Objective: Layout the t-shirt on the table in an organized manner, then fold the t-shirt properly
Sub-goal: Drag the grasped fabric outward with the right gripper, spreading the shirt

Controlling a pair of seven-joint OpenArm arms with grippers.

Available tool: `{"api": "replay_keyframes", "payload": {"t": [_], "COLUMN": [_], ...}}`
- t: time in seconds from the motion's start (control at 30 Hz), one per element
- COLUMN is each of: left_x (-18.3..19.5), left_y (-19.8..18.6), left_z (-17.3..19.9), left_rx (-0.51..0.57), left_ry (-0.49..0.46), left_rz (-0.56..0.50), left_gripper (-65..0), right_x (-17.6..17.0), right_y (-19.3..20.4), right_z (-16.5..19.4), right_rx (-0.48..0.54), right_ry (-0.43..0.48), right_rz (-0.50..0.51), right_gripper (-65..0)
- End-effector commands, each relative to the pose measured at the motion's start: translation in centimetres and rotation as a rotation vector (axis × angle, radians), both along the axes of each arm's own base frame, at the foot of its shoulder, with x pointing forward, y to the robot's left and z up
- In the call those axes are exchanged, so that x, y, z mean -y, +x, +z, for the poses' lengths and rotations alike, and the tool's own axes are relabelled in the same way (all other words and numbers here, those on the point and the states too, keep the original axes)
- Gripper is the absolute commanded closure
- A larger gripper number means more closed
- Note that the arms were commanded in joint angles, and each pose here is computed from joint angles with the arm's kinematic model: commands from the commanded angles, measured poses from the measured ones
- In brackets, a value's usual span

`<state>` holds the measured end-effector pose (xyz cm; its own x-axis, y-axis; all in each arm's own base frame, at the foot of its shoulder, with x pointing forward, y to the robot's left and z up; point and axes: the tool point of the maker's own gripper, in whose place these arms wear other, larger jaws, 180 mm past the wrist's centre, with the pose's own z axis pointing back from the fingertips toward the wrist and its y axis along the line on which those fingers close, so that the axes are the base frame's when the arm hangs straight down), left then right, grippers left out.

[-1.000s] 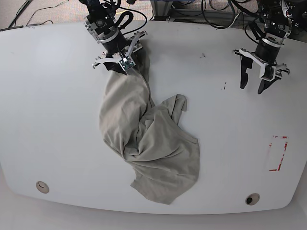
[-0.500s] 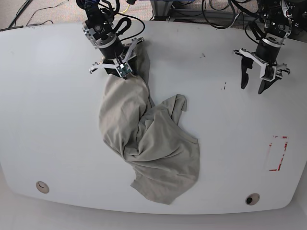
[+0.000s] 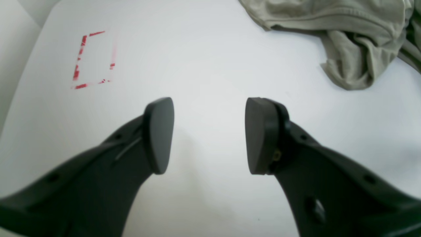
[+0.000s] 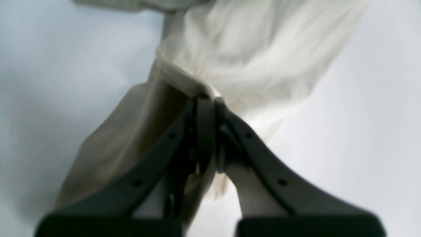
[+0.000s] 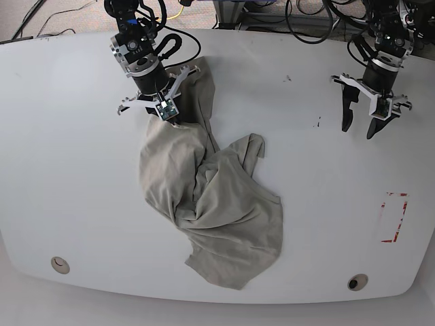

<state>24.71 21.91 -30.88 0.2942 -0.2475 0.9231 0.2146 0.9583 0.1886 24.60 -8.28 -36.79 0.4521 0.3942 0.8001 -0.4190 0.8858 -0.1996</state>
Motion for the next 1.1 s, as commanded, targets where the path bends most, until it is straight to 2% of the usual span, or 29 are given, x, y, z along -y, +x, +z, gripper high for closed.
{"api": "replay_keyframes", "payload": {"t": [0.0, 0.47, 0.67, 0.87, 1.07], "left_x": [-0.5, -0.9, 0.1, 0.5, 1.4], "left_y": [0.4, 1.3, 1.5, 1.5, 1.5], "left_z": [1.0, 1.4, 1.2, 1.1, 0.9], "left_rx": [0.019, 0.016, 0.012, 0.010, 0.004], "left_ry": [0.025, 0.050, 0.047, 0.043, 0.032], "left_rz": [-0.015, -0.016, -0.053, -0.061, -0.084], "left_gripper": [-32.6, -32.8, -32.6, -32.8, -32.8], "right_x": [-0.1, 2.1, 6.1, 10.7, 14.7], "right_y": [1.2, 3.6, 5.7, 6.4, 5.6], "right_z": [3.2, 5.8, 7.8, 8.6, 8.8], "right_rx": [0.089, 0.158, 0.218, 0.212, 0.193], "right_ry": [0.036, 0.076, 0.128, 0.165, 0.163], "right_rz": [-0.033, -0.163, -0.283, -0.413, -0.492], "right_gripper": [0.0, 0.0, 0.0, 0.0, 0.0]}}
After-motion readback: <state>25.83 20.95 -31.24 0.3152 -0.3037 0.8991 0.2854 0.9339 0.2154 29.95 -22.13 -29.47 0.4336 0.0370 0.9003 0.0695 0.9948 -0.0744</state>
